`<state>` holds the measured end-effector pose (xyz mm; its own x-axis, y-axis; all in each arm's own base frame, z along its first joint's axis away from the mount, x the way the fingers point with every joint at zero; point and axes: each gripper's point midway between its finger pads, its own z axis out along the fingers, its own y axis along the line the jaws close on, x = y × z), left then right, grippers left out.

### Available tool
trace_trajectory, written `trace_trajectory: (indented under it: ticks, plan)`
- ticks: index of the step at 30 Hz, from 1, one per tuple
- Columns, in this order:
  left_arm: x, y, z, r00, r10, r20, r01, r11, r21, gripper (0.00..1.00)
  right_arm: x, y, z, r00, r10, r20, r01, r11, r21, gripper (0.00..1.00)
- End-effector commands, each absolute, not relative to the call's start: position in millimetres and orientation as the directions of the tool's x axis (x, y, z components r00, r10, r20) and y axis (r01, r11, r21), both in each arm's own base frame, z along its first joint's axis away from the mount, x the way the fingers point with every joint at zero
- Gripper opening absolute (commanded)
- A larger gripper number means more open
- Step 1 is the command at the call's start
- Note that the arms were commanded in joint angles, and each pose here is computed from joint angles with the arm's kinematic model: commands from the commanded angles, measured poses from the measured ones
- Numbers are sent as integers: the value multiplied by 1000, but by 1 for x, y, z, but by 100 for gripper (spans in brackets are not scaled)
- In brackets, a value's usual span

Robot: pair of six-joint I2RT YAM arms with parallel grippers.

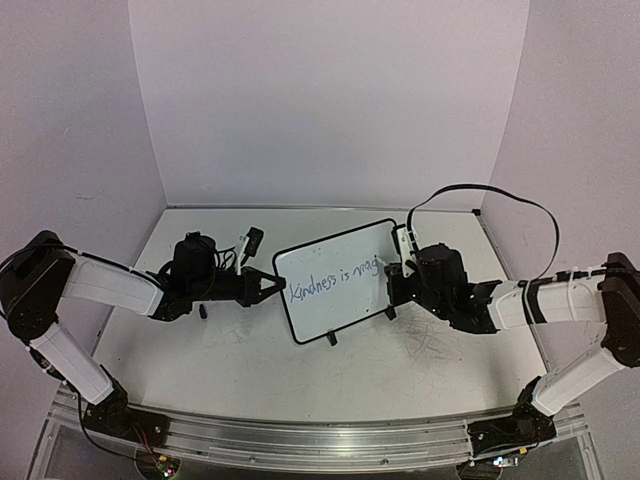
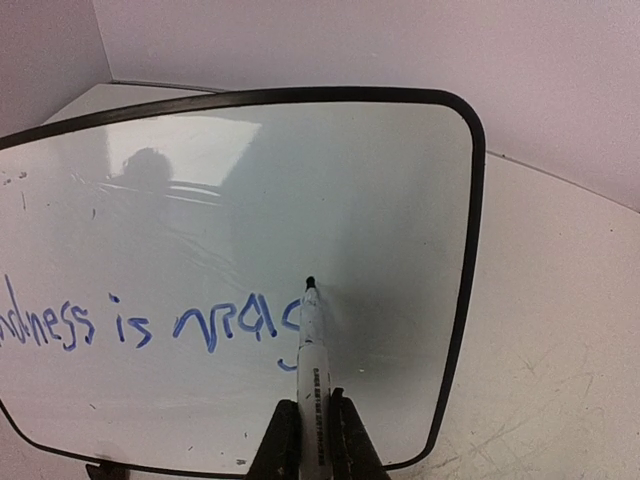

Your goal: Write a sentence on the whiteboard

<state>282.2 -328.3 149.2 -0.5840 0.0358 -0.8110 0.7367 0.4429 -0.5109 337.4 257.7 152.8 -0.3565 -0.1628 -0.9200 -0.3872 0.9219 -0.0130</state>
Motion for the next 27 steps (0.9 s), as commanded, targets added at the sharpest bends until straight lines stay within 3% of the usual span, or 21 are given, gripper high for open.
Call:
trace_trajectory:
  ticks: [1, 27]
  plan:
    - [283, -327, 144, -579, 67, -812, 740, 460, -490, 0, 338, 248, 182, -307, -113, -945, -364, 931, 7, 0]
    - [284, -327, 147, -577, 65, -814, 742, 458, -489, 0, 338, 253, 154, -368, -145, -918, -377, 926, 5, 0]
